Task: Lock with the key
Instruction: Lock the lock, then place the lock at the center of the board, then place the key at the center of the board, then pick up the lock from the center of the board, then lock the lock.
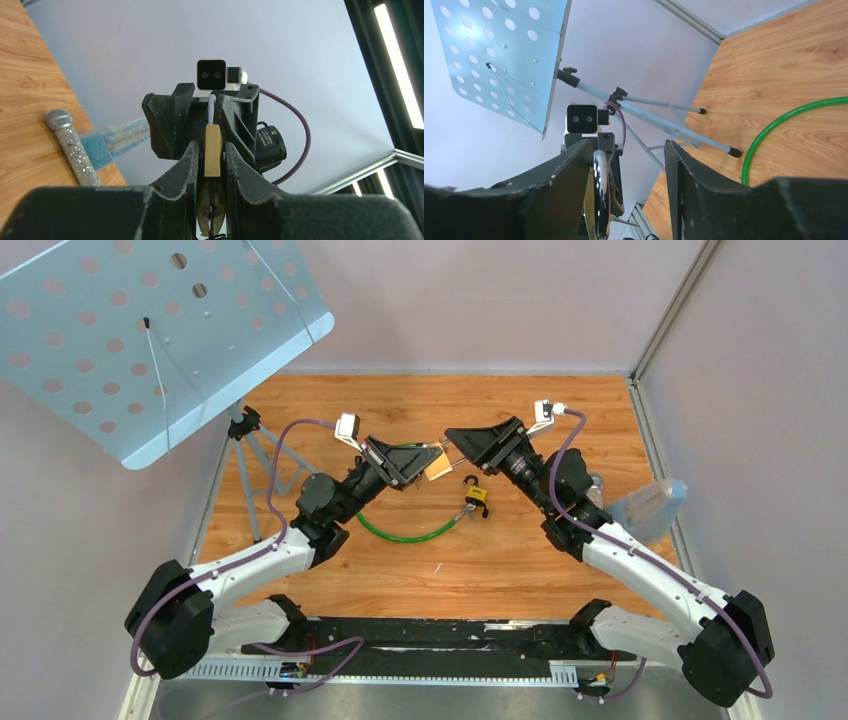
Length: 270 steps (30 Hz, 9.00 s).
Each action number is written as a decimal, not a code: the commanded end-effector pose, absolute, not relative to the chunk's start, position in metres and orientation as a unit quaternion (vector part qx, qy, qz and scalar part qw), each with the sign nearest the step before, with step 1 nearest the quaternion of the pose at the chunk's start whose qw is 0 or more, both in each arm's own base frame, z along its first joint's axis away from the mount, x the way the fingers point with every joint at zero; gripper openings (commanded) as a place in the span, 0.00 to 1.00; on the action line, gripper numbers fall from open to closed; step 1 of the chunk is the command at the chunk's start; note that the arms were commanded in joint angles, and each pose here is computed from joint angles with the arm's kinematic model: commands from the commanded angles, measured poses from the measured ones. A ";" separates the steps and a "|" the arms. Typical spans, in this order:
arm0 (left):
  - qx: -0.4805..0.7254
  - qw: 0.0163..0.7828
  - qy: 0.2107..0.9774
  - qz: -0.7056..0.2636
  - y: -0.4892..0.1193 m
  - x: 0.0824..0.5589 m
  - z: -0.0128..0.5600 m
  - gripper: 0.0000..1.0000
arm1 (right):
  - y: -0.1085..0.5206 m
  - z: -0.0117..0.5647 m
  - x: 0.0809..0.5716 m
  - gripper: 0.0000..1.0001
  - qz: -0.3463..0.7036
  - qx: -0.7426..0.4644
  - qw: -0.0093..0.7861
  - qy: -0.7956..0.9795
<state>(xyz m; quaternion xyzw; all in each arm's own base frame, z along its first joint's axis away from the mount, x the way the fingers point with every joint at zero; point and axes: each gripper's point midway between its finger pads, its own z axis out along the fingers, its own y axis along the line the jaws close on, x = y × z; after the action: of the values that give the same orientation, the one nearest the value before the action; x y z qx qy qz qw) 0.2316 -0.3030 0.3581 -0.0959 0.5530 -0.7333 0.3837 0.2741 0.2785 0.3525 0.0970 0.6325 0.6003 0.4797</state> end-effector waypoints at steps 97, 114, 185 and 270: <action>0.304 0.390 0.582 -0.646 -0.294 0.132 0.337 0.00 | 0.230 0.487 0.175 0.00 0.578 -0.134 0.656 0.467; 0.199 0.429 0.778 -0.414 -0.354 0.317 0.241 0.00 | 0.163 0.328 0.336 0.00 0.357 0.115 0.582 0.721; 0.034 0.469 0.827 -0.308 -0.364 0.475 0.196 1.00 | 0.031 0.119 0.474 0.75 0.195 0.225 0.383 0.874; 0.160 0.647 0.550 -0.503 -0.340 0.295 0.336 0.89 | 0.249 0.342 0.316 0.35 0.438 0.314 0.450 0.712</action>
<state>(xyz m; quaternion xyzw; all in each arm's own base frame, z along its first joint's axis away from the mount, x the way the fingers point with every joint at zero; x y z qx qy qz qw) 0.2899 -0.3339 0.3093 0.1820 0.5922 -0.4894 0.6137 0.3200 0.2473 0.3086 0.2668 0.7566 0.3743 0.4650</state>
